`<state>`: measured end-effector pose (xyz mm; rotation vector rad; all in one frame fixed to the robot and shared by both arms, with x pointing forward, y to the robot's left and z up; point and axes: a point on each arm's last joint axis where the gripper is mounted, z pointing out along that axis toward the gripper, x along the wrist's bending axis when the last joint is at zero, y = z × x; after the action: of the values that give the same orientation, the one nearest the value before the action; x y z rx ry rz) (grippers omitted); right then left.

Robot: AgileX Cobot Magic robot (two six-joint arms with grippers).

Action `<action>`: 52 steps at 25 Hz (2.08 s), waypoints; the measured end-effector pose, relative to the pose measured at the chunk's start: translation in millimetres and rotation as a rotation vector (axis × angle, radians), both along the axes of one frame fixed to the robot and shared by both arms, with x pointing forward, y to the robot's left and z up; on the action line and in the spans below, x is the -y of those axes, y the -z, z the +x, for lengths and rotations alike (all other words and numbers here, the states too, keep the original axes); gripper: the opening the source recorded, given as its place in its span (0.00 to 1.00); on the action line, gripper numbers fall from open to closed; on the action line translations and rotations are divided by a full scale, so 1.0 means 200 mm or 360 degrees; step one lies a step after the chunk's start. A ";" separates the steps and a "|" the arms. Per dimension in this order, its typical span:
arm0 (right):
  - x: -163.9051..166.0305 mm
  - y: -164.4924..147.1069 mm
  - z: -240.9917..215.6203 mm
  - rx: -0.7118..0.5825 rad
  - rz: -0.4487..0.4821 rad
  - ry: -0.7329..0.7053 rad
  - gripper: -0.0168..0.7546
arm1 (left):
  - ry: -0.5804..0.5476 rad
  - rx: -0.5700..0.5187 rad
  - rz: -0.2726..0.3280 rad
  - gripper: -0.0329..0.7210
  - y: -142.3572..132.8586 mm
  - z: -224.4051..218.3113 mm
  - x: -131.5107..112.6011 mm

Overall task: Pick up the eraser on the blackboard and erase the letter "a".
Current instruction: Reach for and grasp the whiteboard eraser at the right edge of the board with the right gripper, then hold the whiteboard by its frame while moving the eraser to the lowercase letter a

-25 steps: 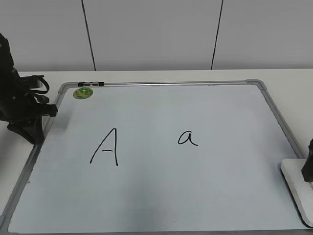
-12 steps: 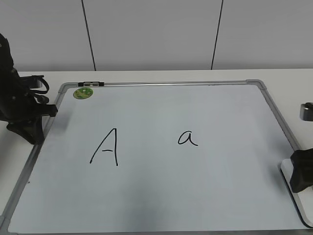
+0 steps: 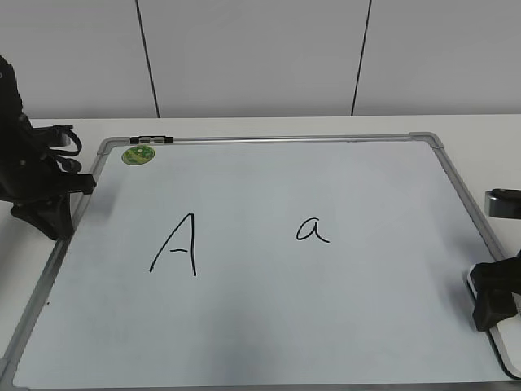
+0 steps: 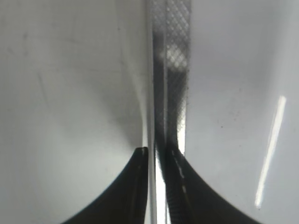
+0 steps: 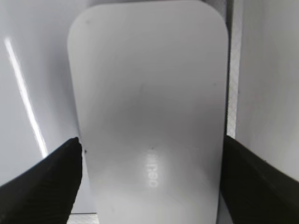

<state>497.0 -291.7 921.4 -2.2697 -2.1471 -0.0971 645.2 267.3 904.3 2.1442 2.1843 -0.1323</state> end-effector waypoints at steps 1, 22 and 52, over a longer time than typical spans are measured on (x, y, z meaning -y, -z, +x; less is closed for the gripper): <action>0.00 0.00 0.00 0.0001 -0.0005 -0.0005 0.89 | 0.0000 0.0000 0.0000 0.17 0.00 0.00 0.00; 0.00 -0.02 0.03 -0.0021 -0.0002 -0.0009 0.70 | -0.0009 -0.0001 -0.0013 0.19 0.00 0.00 0.00; -0.61 -0.25 0.80 0.0040 0.0065 -0.0450 0.70 | 0.0015 -0.0023 -0.0027 0.11 0.00 -0.01 0.01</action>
<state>656.7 -170.3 970.8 -1.9296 -2.4269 -0.1636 643.8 265.8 904.6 2.1520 2.1728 -0.1668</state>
